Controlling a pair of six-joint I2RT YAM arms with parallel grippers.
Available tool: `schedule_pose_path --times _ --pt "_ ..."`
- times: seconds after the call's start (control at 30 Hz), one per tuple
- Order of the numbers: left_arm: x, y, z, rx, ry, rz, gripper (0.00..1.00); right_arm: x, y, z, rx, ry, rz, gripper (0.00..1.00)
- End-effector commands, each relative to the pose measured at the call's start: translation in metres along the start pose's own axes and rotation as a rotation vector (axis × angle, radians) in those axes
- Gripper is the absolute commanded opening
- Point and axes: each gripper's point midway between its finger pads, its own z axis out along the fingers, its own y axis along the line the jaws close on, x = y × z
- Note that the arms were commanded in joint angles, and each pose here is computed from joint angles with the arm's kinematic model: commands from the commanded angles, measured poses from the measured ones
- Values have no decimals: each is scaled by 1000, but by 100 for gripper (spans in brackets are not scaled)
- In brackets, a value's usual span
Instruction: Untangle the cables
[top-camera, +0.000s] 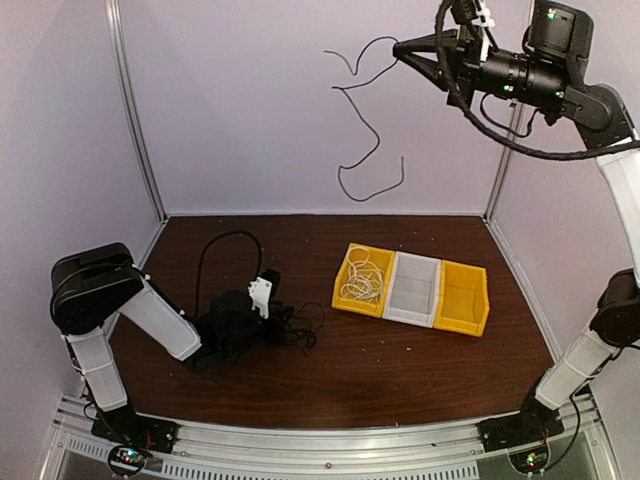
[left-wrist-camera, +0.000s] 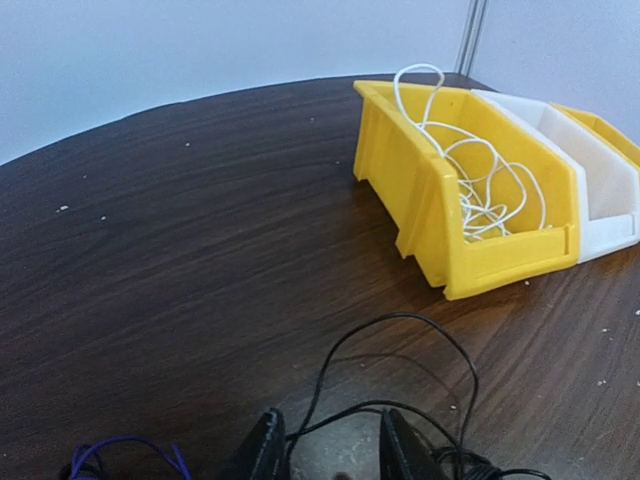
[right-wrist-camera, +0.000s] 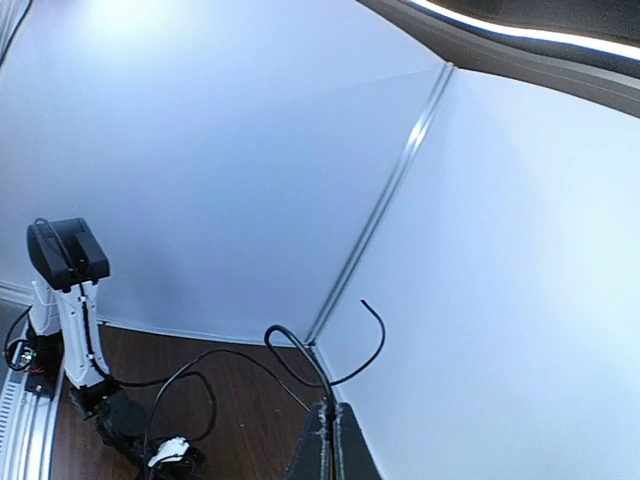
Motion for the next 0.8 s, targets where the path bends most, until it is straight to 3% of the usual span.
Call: schedule_pose_path --times 0.0,0.23,0.43,0.77 --pt "4 52 -1 -155 32 -89 34 -19 -33 -39 131 -25 -40 0" --pt "-2 69 -17 -180 39 -107 43 6 -48 -58 242 74 -55 0" --pt "-42 40 -28 -34 4 -103 58 77 -51 -54 252 203 18 0" --pt "-111 27 -71 -1 -86 -84 63 180 -62 -64 296 328 153 0"
